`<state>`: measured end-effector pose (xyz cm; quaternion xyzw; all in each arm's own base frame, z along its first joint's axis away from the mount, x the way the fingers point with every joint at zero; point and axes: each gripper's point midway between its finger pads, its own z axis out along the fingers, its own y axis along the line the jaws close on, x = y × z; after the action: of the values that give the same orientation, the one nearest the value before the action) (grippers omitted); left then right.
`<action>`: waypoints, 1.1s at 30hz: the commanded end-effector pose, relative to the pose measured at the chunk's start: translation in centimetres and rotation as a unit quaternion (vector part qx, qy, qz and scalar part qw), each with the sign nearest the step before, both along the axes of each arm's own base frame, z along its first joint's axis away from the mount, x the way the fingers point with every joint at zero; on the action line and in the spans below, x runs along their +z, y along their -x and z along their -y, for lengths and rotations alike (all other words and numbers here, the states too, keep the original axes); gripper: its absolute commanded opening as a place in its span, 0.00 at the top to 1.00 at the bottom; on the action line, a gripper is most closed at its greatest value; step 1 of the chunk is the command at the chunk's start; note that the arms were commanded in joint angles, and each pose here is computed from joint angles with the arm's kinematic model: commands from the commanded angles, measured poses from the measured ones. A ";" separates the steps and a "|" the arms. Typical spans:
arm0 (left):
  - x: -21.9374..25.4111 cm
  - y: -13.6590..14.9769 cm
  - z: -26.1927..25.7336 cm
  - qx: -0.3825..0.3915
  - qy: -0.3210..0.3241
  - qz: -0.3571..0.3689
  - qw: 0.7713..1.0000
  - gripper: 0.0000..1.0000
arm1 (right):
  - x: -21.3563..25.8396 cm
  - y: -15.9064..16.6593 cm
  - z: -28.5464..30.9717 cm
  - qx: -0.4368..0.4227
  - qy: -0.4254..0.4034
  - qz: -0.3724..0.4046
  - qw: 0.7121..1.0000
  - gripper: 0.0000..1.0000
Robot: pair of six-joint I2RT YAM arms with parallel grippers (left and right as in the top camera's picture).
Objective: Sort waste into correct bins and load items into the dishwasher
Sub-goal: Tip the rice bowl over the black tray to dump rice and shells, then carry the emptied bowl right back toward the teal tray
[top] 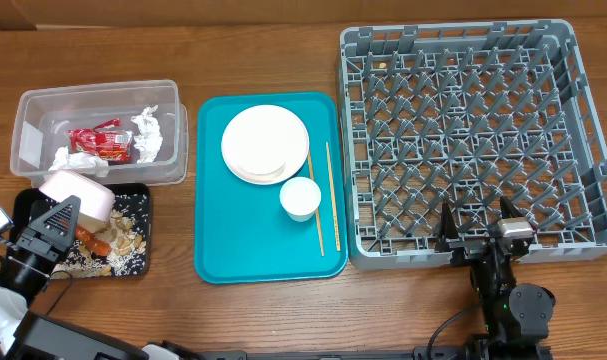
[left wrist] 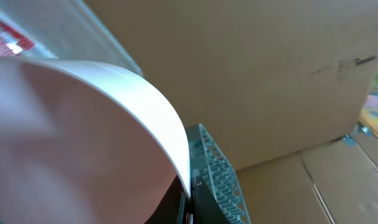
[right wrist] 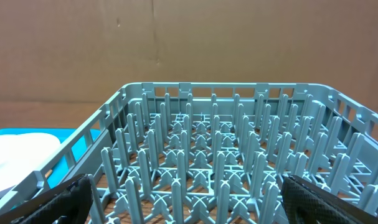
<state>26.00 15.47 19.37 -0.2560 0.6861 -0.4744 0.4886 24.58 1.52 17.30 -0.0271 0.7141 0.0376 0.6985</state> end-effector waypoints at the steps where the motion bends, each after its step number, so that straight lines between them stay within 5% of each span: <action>1: -1.5 -0.2 0.1 0.010 0.003 -0.060 0.998 0.96 | -0.2 0.0 0.1 -0.002 -0.002 0.002 1.000 0.00; 19: -4.0 -4.9 6.2 -0.086 -0.116 -0.247 0.958 0.96 | -0.2 0.0 0.1 -0.002 -0.002 0.002 1.000 0.00; 33: -4.7 -5.2 11.6 -0.145 -0.199 -0.300 0.921 0.96 | -0.2 0.0 0.1 -0.002 -0.002 0.002 1.000 0.00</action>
<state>30.85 3.78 13.08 -0.1933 0.9012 -0.3293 0.2052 24.58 1.52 17.31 -0.0267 0.7140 0.0377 0.6986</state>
